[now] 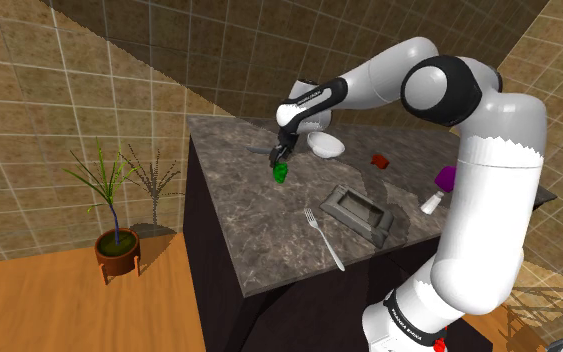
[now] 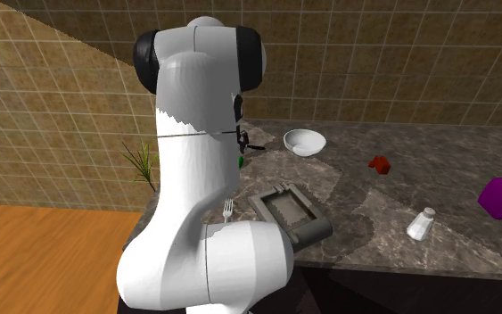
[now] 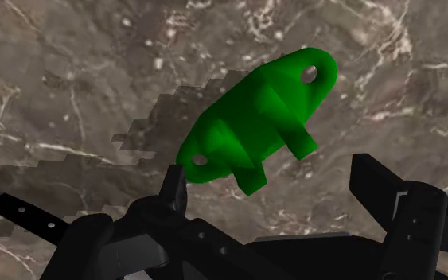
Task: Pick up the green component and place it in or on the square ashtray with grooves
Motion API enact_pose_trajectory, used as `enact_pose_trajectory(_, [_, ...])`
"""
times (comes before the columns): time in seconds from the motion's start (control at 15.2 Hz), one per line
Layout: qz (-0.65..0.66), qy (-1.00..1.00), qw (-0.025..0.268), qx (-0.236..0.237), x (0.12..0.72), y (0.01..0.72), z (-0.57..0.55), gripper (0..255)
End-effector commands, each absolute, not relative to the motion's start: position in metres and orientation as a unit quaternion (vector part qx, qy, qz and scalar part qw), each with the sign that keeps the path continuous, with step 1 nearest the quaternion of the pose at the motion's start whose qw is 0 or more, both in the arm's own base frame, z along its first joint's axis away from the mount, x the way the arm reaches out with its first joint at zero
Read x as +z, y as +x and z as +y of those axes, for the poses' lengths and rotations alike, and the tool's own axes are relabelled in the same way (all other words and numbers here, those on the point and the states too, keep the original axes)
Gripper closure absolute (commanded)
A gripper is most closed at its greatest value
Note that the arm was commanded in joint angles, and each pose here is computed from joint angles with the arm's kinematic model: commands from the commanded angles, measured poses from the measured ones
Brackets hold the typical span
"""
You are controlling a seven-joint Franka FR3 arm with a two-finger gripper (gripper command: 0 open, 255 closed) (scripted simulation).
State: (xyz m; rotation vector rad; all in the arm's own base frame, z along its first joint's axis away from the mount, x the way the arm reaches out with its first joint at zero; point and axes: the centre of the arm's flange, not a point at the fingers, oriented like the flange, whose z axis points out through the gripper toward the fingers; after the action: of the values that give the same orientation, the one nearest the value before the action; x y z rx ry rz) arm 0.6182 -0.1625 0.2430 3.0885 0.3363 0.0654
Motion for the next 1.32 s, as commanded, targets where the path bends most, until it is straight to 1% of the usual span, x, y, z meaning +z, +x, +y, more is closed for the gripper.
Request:
enact_pose_trajectory(0.0, [0.108,0.994,0.017,0.021,0.235,0.619,-0.162,0])
enact_pose_trajectory(0.46, [0.108,0.994,0.017,0.021,0.235,0.619,-0.162,0])
enact_pose_trajectory(0.53, [0.108,0.994,0.017,0.021,0.235,0.619,-0.162,255])
enact_pose_trajectory(1.12, [0.108,0.994,0.017,0.021,0.235,0.619,-0.162,255])
enact_pose_trajectory(1.19, [0.108,0.994,0.017,0.021,0.235,0.619,-0.162,0])
enact_pose_trajectory(1.25, [0.102,0.994,0.019,0.023,0.242,0.608,-0.164,0])
